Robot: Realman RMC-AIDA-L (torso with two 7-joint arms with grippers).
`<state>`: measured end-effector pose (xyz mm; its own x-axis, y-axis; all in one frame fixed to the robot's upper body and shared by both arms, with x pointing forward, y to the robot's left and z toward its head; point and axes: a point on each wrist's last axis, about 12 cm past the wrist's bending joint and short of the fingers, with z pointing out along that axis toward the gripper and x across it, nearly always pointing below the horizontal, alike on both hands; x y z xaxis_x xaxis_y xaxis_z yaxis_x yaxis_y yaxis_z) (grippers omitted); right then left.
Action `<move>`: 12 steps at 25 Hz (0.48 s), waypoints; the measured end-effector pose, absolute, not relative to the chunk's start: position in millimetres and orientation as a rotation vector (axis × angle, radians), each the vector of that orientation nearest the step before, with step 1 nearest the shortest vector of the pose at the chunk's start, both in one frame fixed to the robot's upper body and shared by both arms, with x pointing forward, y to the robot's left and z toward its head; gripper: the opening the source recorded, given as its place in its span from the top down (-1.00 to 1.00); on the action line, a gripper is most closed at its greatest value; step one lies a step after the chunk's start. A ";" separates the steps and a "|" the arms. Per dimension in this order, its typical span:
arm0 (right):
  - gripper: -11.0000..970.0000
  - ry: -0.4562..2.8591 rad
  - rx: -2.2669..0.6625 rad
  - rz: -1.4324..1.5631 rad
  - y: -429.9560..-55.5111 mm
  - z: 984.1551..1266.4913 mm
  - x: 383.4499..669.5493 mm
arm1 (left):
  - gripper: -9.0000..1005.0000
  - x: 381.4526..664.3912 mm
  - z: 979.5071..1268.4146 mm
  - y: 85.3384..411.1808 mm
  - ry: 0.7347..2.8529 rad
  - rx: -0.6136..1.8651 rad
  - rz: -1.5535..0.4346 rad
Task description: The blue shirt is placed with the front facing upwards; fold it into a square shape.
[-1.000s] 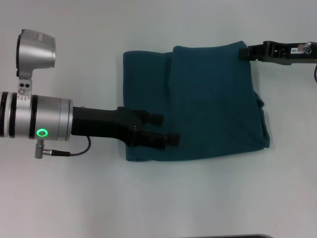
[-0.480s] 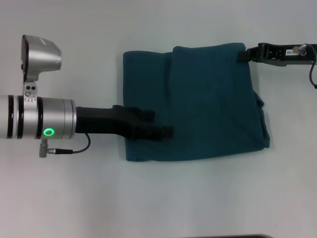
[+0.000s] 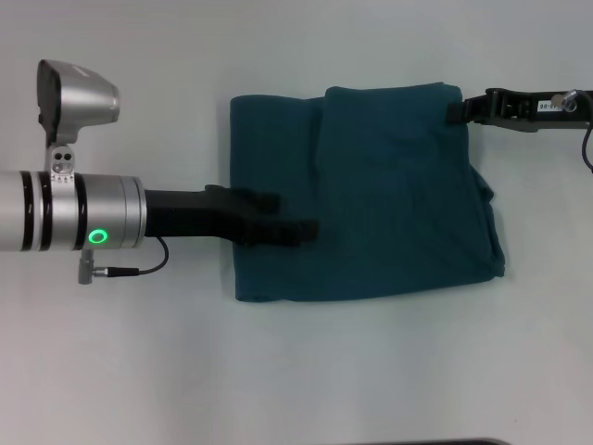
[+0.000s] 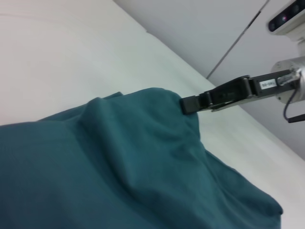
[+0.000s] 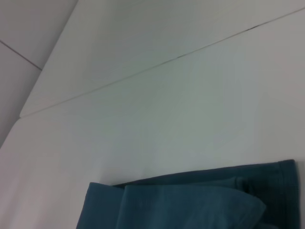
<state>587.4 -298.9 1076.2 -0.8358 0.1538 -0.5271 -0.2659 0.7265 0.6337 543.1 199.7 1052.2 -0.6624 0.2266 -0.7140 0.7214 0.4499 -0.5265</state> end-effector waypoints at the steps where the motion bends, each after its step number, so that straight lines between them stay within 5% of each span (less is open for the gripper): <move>1: 0.91 2.365 -0.085 0.986 -298.9 1076.2 587.4 | -0.86 543.5 1050.9 198.9 2.151 0.786 -1.155; 12: 0.84 2.362 -0.075 0.969 -306.2 1077.7 586.5 | -0.86 544.5 1046.2 191.8 2.178 0.814 -1.138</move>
<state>586.5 -306.2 1077.7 -0.8310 0.1602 -0.5327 -0.2600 0.7348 0.6265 544.5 191.8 1046.2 -0.6677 0.2585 -0.6980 0.7207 0.4594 -0.5192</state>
